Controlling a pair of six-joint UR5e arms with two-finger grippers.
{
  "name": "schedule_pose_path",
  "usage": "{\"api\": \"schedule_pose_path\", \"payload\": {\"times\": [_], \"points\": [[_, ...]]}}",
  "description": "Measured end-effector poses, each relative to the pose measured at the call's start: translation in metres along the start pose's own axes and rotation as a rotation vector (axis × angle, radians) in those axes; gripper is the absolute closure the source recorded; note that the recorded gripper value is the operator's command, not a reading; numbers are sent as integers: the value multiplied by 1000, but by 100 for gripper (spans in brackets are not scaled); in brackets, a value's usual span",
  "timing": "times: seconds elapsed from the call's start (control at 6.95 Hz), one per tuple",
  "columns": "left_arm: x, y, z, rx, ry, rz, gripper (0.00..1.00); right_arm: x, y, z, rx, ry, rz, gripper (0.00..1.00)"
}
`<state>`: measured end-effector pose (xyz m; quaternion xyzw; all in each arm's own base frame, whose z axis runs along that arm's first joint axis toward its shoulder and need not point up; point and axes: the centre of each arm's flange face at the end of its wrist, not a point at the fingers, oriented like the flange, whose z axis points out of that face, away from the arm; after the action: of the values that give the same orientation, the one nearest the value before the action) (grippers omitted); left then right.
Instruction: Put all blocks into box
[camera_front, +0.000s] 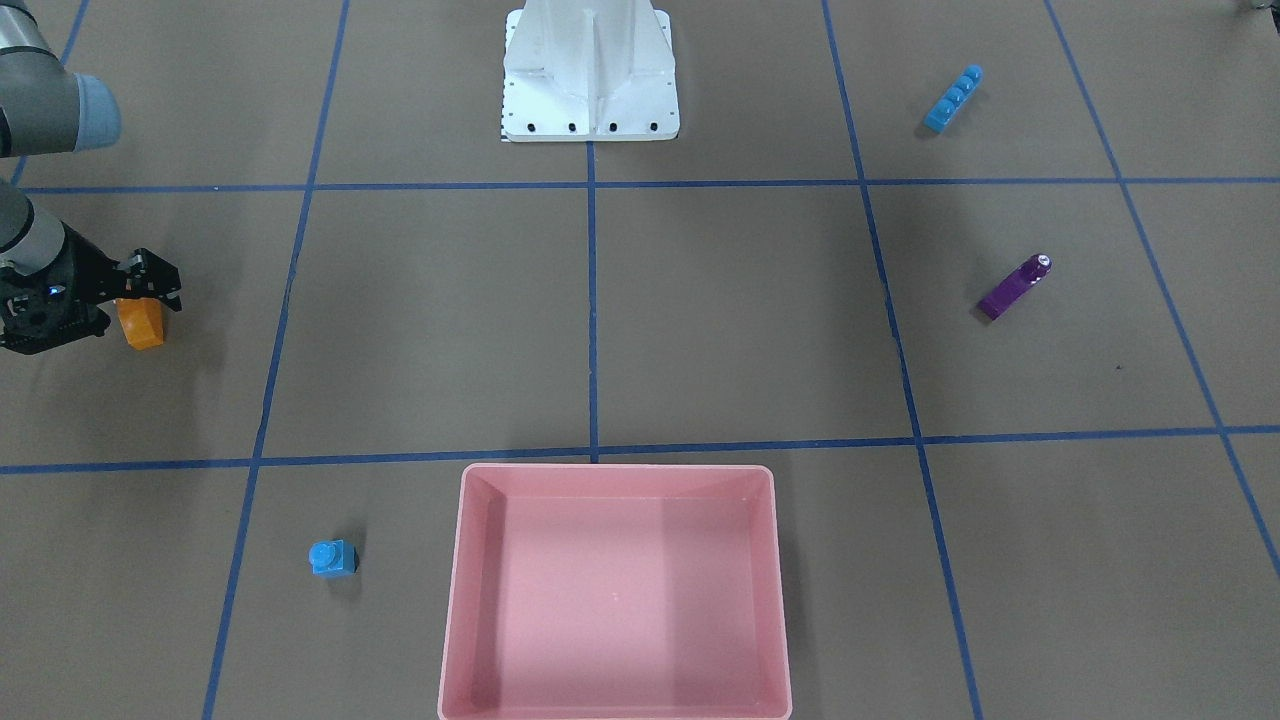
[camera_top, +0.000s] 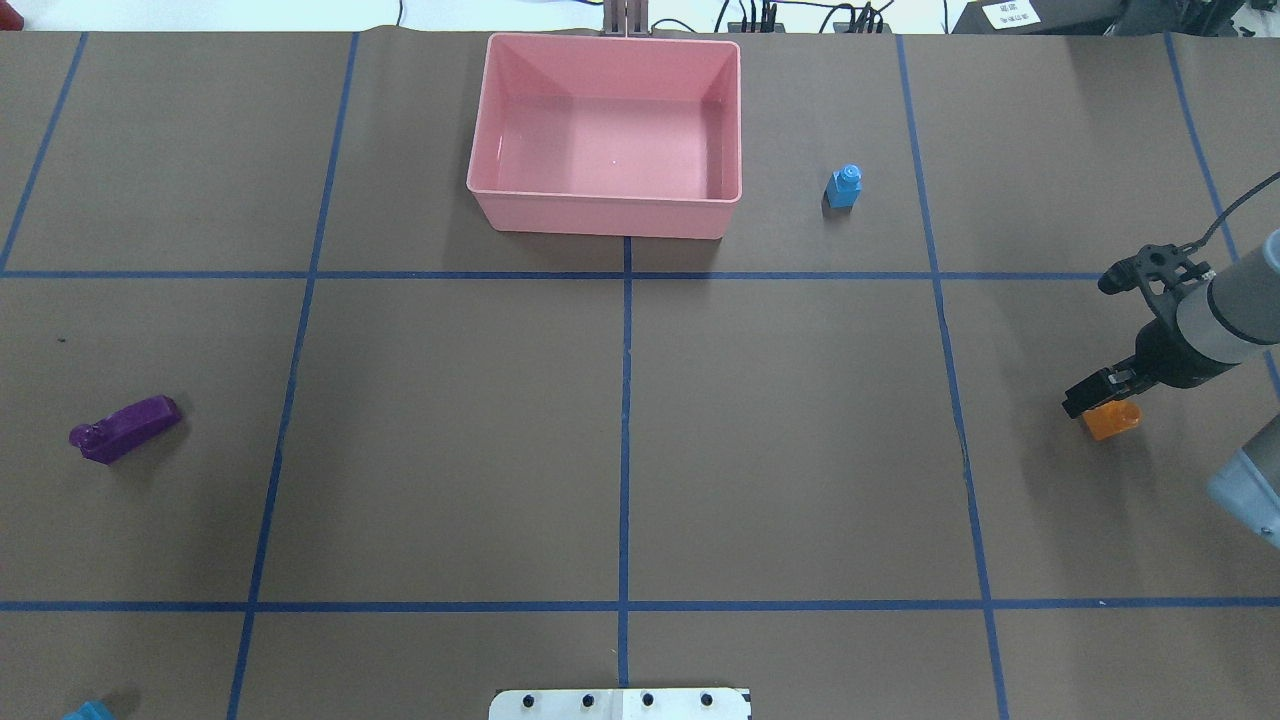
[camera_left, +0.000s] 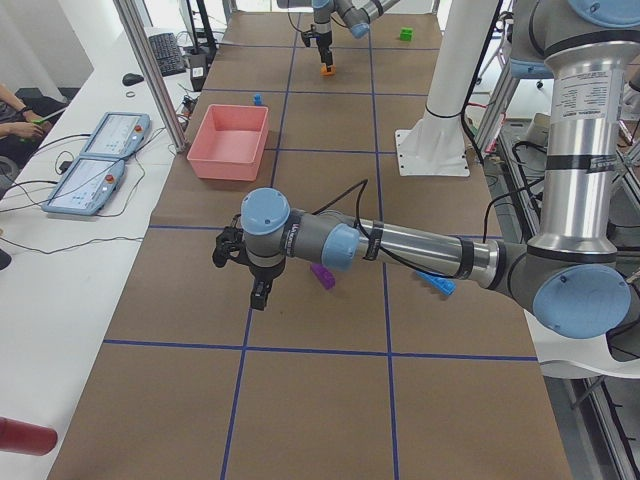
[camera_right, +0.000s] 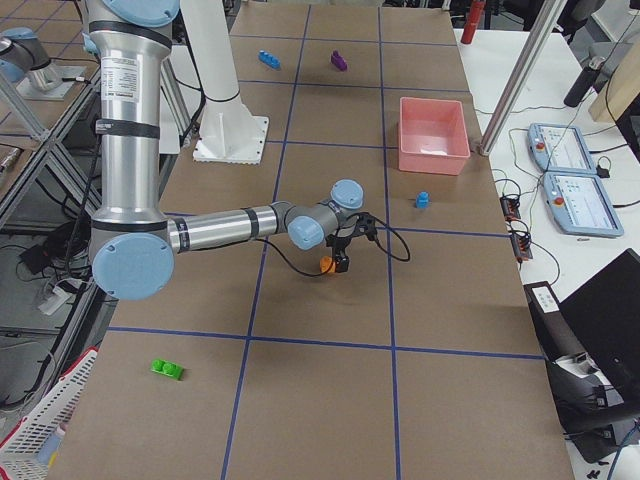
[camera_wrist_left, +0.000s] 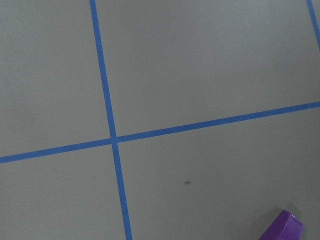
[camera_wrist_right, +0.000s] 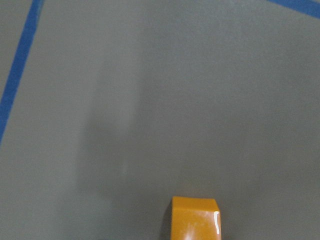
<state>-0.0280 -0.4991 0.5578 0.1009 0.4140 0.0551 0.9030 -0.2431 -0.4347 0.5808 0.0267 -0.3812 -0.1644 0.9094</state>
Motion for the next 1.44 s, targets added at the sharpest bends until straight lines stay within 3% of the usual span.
{"api": "schedule_pose_path", "payload": {"times": [0.14,0.29,0.43,0.86,1.15,1.44], "points": [[0,0,0,1,0,1,0,6,7,7,-21,2,11,33],[1,-1,-1,3,0,2,0,11,15,11,-38,-3,23,78],[2,-1,-2,5,0,3,0,15,20,13,-50,-7,32,100],[2,-1,-3,5,0,2,0,14,23,7,-39,-7,39,100],[4,-2,-3,6,1,6,0,16,15,-22,20,-16,54,100],[34,-14,10,-12,17,73,0,12,4,-62,101,-31,53,100]]}}
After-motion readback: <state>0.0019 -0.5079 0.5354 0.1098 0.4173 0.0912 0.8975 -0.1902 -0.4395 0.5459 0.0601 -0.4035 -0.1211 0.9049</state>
